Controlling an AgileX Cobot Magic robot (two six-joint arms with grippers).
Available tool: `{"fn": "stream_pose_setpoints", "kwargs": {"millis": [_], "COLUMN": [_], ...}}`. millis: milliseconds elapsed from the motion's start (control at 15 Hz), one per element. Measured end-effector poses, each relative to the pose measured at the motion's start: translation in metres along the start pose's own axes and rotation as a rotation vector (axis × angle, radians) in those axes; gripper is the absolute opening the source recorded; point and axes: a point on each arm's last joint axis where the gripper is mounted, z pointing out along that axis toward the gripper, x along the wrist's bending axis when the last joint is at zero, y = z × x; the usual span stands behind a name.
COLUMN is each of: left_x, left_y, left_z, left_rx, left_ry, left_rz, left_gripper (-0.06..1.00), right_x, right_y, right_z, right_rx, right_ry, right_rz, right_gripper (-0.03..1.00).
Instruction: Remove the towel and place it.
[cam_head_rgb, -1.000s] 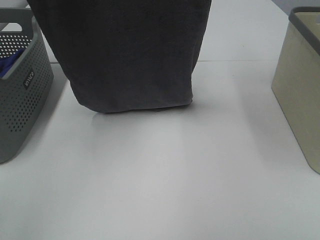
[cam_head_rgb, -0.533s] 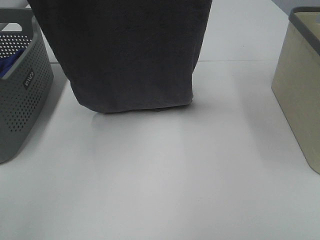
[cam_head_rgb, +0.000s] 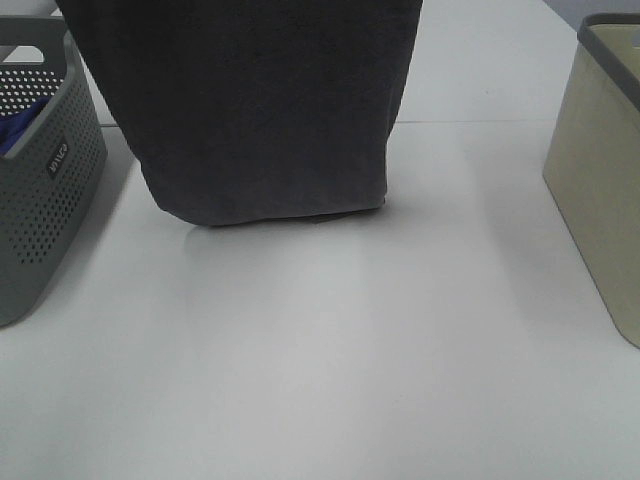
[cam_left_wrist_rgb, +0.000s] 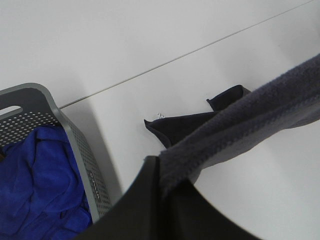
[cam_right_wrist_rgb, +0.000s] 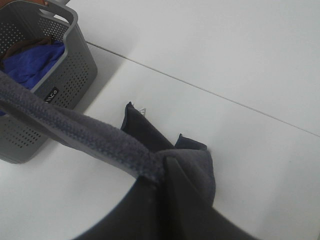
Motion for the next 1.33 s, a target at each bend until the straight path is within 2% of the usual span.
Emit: {"fn": "stream_pose_setpoints", "kwargs": {"millis": [133, 267, 600, 800, 1000, 1200, 1333], "left_x": [-0.001, -0.001, 0.006, 0.015, 0.023, 0.027, 0.029], "left_y": [0.0, 0.001, 0.035, 0.064, 0.088, 0.106, 0.11], "left_z": [0.0, 0.0, 0.018, 0.04, 0.062, 0.069, 0.069], "left_rx": [-0.001, -0.016, -0.225, -0.354, -0.495, -0.654, -0.708], "left_ry": [-0.006, -0.011, 0.012, 0.075, 0.136, 0.185, 0.223], "left_rz": [-0.003, -0.005, -0.018, 0.005, 0.03, 0.063, 0.097], "left_gripper": [0.0, 0.0, 0.0, 0.0, 0.0, 0.0, 0.0], "right_x": [-0.002, -0.004, -0.015, -0.022, -0.03, -0.035, -0.036], "right_y": [0.001, 0.006, 0.031, 0.046, 0.054, 0.071, 0.076], "right_z": [0.0, 0.0, 0.004, 0.022, 0.042, 0.044, 0.05], "right_rx": [-0.009, -0.063, -0.331, -0.494, -0.578, -0.68, -0.711], "right_ry": [-0.018, -0.046, -0.206, -0.269, -0.318, -0.355, -0.356], "right_rz": [-0.009, -0.022, -0.124, -0.19, -0.263, -0.305, -0.308], "right_gripper": [0.02, 0.02, 0.02, 0.02, 0.02, 0.02, 0.02]}}
